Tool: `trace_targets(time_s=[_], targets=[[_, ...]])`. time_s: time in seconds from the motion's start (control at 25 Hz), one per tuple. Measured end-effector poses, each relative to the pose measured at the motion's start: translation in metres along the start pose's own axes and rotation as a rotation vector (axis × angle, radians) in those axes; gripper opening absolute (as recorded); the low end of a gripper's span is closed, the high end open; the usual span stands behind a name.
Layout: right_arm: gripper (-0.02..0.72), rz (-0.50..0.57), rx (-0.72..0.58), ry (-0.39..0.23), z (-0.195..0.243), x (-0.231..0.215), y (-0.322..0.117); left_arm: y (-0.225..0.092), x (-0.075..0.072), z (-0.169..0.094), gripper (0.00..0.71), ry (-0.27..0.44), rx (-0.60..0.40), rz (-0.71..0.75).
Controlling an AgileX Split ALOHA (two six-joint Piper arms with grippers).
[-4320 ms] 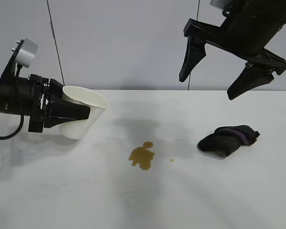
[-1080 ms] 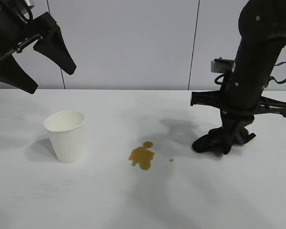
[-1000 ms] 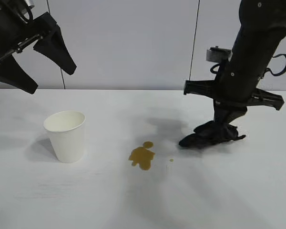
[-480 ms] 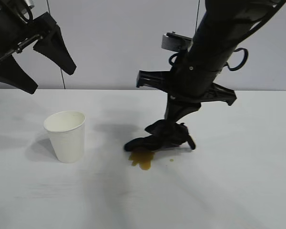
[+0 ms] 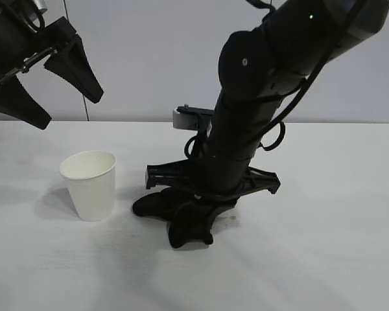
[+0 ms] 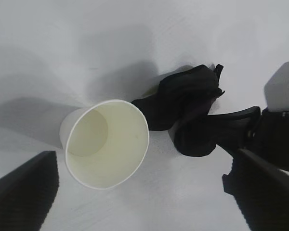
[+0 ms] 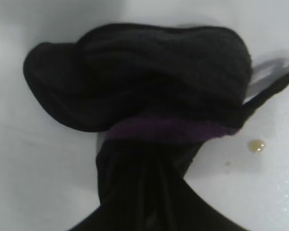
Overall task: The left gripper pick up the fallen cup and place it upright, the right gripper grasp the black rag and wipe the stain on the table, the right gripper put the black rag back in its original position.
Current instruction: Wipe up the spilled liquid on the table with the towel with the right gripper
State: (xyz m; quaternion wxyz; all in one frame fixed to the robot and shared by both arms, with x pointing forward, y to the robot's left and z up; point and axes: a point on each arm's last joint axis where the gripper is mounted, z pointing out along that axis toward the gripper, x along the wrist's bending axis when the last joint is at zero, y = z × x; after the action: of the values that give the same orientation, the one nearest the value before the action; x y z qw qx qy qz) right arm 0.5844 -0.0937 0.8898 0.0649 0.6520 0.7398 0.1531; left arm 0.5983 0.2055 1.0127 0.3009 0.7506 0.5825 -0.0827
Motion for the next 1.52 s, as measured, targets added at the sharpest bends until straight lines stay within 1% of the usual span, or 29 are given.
trace_targets(time_s=[0.12,0.24,0.4,0.48,0.6,0.8,0.96,1.04,1.24,1.52], targets=[[0.011,0.044,-0.006,-0.061,0.000,-0.031,0.011,0.000,0.000,0.000,0.693,0.000,0.000,0.000],[0.011,0.092,-0.006,-0.104,-0.001,-0.060,0.020,0.000,0.000,0.000,0.693,0.000,0.000,0.000],[0.011,0.140,-0.007,-0.131,-0.002,-0.087,0.025,0.000,0.000,0.000,0.693,0.000,0.000,0.000],[0.011,0.130,-0.006,-0.130,-0.003,-0.088,0.026,0.000,0.000,0.000,0.693,0.000,0.000,0.000],[0.011,0.082,0.008,-0.103,-0.002,-0.073,0.022,0.000,0.000,0.000,0.693,0.000,0.000,0.000],[0.011,-0.036,0.030,0.001,-0.002,-0.007,0.002,0.000,0.000,0.000,0.693,0.000,-0.001,0.000],[0.011,-0.136,0.027,0.058,-0.002,0.040,-0.019,0.000,0.000,0.000,0.693,0.000,-0.001,0.000],[0.011,-0.163,0.019,0.079,-0.001,0.053,-0.025,0.000,0.000,0.000,0.693,0.000,-0.001,0.000],[0.011,-0.162,0.009,0.088,0.007,0.060,-0.020,0.000,0.000,0.000,0.693,0.000,-0.001,0.000],[0.011,-0.155,-0.017,0.096,0.021,0.080,0.019,0.000,0.000,0.000,0.693,0.000,-0.001,0.000]])
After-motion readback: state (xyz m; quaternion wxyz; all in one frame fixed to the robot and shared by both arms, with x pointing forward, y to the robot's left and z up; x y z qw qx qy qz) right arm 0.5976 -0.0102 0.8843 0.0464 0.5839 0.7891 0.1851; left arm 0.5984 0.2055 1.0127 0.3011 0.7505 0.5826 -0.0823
